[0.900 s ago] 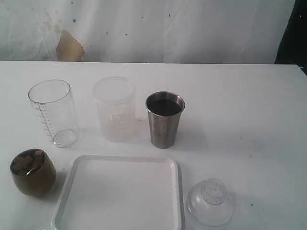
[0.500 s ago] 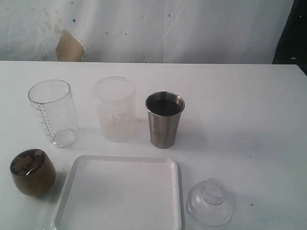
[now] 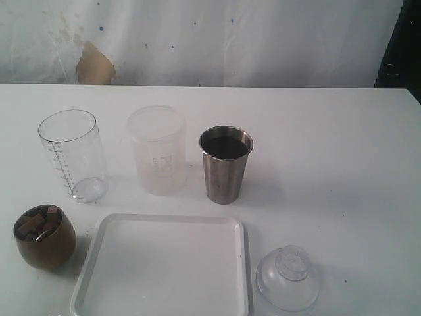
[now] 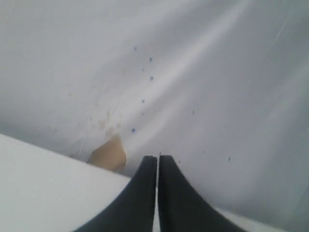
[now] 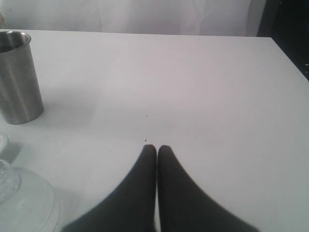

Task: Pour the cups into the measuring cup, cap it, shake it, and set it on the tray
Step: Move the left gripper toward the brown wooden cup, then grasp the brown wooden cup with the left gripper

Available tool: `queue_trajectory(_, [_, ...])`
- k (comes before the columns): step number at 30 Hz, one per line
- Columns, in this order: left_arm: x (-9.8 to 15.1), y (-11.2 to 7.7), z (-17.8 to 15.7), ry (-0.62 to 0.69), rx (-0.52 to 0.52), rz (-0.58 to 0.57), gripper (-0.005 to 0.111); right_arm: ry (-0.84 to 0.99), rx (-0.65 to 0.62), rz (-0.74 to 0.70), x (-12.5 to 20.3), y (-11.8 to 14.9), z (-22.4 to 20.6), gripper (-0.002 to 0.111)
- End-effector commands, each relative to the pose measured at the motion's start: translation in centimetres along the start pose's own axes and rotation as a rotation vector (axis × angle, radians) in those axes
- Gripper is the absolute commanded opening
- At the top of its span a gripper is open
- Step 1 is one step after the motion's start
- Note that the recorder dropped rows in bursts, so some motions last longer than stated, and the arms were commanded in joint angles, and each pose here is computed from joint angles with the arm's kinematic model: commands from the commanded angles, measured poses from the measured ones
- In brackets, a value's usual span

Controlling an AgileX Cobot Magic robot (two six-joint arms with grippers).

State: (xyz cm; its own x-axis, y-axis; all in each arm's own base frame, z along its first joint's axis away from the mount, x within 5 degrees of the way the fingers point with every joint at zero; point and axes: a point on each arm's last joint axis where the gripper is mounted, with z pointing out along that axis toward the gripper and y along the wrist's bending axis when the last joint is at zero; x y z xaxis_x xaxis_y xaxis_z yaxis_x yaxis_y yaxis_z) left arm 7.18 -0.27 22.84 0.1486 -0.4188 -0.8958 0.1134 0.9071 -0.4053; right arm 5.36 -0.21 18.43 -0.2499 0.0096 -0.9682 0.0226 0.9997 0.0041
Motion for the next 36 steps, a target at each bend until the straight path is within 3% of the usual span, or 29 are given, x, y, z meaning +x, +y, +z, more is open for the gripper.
queue_trajectory(1, [2.0,0.2,1.2,0.201,-0.004,0.069,0.000,0.003,0.006,-0.004,0.2,0.0,0.0,0.000])
queue_trajectory(9, [5.5,-0.3,3.1,0.499,0.115,0.145,0.004,0.003,0.006,-0.004,0.2,0.0,0.0,0.000])
queue_trajectory(12, [6.4,-0.2,3.6,0.559,0.136,0.165,0.021,0.003,0.006,-0.004,0.2,0.0,0.0,0.000])
queue_trajectory(17, [7.4,-0.5,4.5,0.576,0.210,0.137,0.070,0.003,0.006,-0.004,0.2,0.0,0.0,0.000])
queue_trajectory(20, [7.9,-0.7,5.0,0.574,0.257,0.118,0.085,0.003,0.006,-0.004,0.2,0.0,0.0,0.000])
queue_trajectory(24, [8.8,0.0,5.4,0.616,0.222,0.185,0.089,0.003,0.006,-0.004,0.2,0.0,0.0,0.000])
queue_trajectory(30, [9.2,0.7,5.8,0.611,0.167,0.192,0.089,0.003,0.006,-0.002,0.2,0.0,0.0,0.000])
queue_trajectory(36, [9.6,0.8,6.0,0.621,0.178,0.206,0.089,0.003,0.006,-0.002,0.2,0.0,0.0,0.000])
